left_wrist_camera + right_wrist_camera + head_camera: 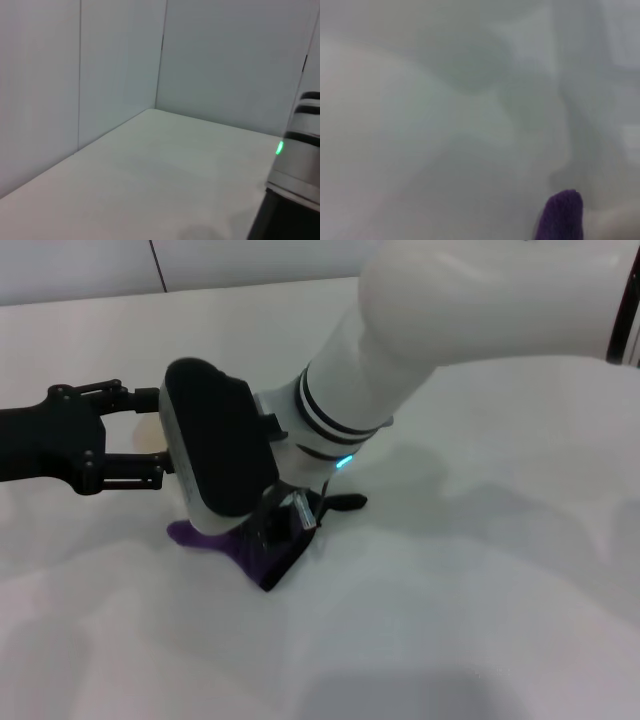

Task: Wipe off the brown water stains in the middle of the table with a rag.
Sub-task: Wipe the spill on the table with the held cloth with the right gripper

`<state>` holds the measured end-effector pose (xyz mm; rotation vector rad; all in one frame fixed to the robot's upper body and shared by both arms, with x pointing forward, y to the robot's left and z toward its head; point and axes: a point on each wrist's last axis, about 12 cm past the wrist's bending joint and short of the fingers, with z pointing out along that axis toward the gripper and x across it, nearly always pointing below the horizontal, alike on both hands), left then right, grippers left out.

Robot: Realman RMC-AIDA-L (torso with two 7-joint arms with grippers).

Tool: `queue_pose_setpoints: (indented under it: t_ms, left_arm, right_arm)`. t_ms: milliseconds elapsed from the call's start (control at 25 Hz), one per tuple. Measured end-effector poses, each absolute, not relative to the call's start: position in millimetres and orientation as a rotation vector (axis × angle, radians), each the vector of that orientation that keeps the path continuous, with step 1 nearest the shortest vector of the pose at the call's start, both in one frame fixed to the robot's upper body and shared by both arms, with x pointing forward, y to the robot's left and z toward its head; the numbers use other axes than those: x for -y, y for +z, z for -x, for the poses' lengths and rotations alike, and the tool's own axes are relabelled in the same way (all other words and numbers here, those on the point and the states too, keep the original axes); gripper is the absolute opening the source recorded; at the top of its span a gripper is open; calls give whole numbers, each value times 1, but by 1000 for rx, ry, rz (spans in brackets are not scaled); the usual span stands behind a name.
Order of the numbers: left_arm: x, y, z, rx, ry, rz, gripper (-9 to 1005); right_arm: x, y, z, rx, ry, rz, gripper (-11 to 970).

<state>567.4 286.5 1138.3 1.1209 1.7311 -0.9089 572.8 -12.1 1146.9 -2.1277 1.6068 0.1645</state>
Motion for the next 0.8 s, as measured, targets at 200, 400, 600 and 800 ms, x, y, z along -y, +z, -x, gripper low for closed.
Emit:
queue_pose_setpoints:
  t_ms: [200,400,600,800]
  left_arm:
    - [-287,1137,-567,-1735,-909,-1117,875]
    - [-287,1137,-566,-1739,-910,-1113,875]
    - [-288,1136,-566,-1740,-909,-1112,875]
    - [-288,1135,-565,-1742,-910,-1111,875]
  right_arm:
    - [18,1144,-583,-1661,150,2069,68]
    - [21,1143,-589,-1682,140,2036,67]
    - [28,1142,-599,-1726,137,1967,67]
    - [38,1143,-609,-1765,119,1900,67]
